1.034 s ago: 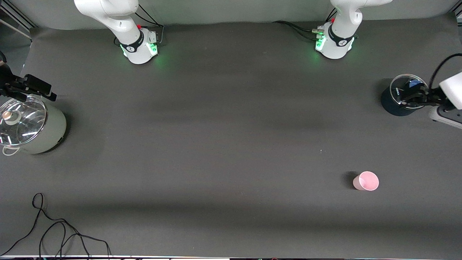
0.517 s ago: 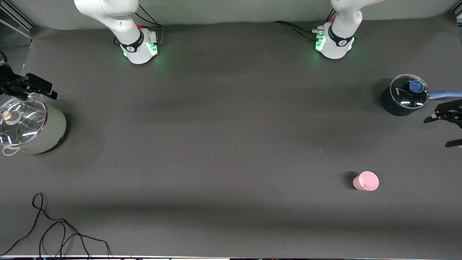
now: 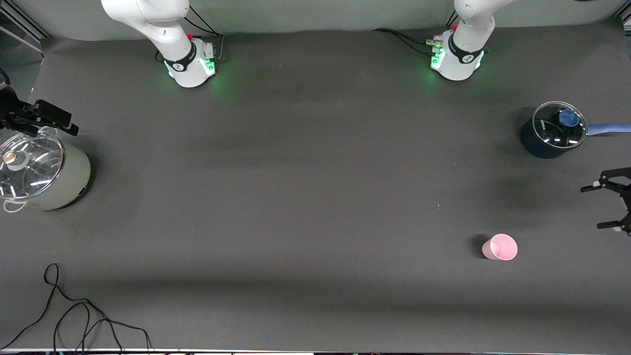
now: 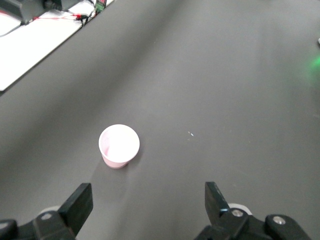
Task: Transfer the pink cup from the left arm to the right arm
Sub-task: 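Move the open left gripper down around the pink cup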
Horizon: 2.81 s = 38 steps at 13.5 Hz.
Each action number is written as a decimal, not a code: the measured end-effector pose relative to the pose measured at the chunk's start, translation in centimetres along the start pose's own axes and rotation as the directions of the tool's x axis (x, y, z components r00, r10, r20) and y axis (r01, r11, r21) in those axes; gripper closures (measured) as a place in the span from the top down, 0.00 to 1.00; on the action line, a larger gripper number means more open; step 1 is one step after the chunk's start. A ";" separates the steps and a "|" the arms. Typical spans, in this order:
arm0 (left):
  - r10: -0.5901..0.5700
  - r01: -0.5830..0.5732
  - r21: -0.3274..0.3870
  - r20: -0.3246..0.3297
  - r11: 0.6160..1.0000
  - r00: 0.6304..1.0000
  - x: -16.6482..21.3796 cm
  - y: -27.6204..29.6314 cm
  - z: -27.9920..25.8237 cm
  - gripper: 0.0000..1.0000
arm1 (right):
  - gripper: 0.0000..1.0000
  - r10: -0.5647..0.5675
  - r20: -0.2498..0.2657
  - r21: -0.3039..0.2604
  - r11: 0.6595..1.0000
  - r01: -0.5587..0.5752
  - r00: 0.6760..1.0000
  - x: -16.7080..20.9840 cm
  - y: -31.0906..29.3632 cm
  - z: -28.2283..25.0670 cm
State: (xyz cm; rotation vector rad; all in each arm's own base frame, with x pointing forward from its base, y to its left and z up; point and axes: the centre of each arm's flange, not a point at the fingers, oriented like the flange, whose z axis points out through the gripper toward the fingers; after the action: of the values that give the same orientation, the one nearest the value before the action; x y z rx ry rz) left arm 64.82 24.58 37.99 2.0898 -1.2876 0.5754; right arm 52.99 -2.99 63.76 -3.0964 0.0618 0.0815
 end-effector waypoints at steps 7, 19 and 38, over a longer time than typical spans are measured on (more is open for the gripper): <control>0.147 -0.143 0.031 -0.212 0.989 0.966 -8.9 -5.3 8.3 1.00 | 1.00 0.003 0.005 0.000 1.000 -0.003 1.000 -0.1 0.2 0.0; 0.235 -0.201 0.125 -0.425 0.972 0.874 -19.0 -7.2 17.6 1.00 | 1.00 0.002 0.027 -0.001 1.000 -0.002 1.000 0.6 0.1 1.1; 0.274 -0.201 0.192 -0.538 0.961 0.797 -20.5 -7.3 22.1 1.00 | 1.00 0.002 0.027 -0.001 1.000 -0.002 1.000 0.6 0.1 1.1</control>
State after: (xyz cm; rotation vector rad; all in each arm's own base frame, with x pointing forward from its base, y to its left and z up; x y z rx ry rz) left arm 63.60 24.76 6.99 1.6565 -1.1787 1.3068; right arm 53.55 -3.02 62.59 -3.0952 0.0632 0.1240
